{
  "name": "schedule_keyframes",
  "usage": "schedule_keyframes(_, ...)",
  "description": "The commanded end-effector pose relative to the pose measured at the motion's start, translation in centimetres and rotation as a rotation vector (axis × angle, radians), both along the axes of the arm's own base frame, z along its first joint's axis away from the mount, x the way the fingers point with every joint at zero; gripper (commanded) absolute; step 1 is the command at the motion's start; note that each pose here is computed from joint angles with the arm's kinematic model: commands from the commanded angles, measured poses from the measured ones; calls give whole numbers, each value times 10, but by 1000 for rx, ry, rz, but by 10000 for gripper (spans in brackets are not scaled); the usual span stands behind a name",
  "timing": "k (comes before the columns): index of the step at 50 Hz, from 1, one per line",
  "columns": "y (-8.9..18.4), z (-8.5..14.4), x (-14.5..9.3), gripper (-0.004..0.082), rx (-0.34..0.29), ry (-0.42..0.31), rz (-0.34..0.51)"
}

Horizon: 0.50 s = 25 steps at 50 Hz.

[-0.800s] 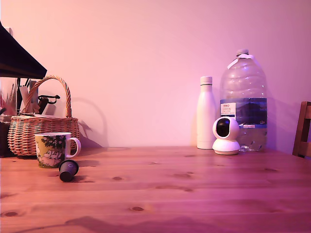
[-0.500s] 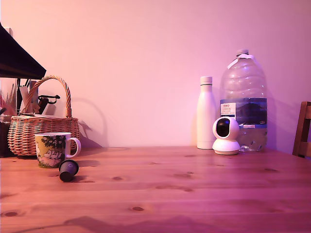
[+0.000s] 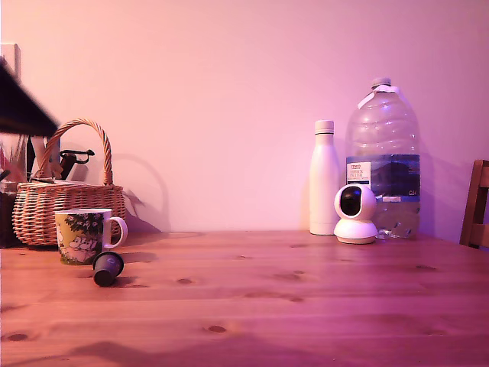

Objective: Pick up the coffee capsules from the table one by one and drop them inside the nearest coffee cup

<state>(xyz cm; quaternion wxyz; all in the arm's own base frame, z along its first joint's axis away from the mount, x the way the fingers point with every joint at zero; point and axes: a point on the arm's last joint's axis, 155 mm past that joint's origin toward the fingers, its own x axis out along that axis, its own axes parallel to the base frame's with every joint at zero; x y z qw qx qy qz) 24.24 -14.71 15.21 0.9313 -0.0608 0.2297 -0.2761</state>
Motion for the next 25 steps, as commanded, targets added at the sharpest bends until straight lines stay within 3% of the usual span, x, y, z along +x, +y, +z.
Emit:
schedule_keyframes(1,9,-8,4,26,10,8,42)
schedule_keyframes(15,44,-10,21,26,45,-1,204)
schedule_keyframes(25,56,-15,22,46,60,16,250)
